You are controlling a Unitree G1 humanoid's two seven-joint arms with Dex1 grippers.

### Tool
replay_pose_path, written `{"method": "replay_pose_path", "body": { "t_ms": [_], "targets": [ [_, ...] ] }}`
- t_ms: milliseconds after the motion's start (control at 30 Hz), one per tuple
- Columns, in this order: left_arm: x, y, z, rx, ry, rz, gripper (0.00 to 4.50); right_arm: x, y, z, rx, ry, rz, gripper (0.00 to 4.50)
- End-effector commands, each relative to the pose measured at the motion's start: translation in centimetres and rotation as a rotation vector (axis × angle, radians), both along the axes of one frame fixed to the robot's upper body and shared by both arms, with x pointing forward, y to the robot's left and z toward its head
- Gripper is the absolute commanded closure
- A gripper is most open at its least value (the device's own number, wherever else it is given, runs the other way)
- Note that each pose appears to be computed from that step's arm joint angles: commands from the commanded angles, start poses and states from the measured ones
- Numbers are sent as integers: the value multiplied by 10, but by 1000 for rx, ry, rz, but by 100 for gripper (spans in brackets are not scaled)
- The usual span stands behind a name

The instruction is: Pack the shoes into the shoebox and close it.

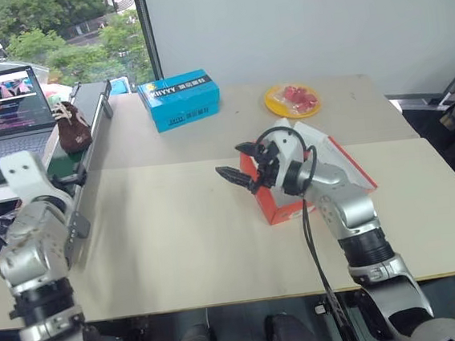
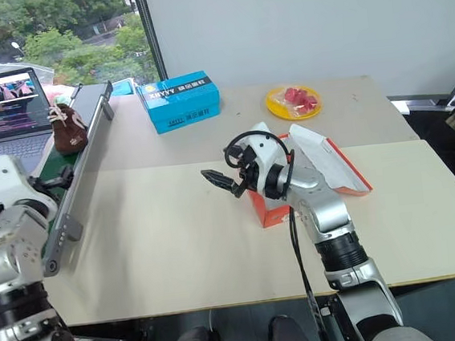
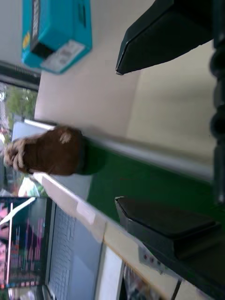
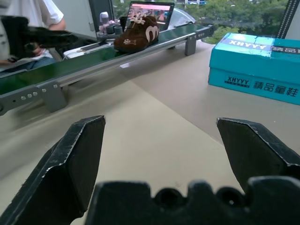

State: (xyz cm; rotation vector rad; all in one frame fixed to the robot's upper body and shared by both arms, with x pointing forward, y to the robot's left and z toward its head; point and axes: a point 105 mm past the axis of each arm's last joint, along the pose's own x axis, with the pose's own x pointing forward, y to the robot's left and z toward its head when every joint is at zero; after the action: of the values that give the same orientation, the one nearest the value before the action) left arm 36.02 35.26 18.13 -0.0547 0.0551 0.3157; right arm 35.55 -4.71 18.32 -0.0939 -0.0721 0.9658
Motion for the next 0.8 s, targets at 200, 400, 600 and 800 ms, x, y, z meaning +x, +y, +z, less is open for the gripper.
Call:
{"method": "replay_pose_path", "body": {
  "t_ms": [200, 400, 600, 800],
  "targets": [
    [9, 25, 1, 2, 52, 13, 3, -14, -1, 6, 1, -24, 38, 0],
    [21, 33, 4, 24, 53, 22, 3, -15, -4, 4, -3, -25, 28, 0],
    [30, 38, -9, 10, 74, 51, 3, -11, -8, 6, -14, -30, 12, 0],
    [26, 40, -36, -39, 117, 40, 77, -7, -14, 9, -34, -47, -11, 0]
  ]
}}
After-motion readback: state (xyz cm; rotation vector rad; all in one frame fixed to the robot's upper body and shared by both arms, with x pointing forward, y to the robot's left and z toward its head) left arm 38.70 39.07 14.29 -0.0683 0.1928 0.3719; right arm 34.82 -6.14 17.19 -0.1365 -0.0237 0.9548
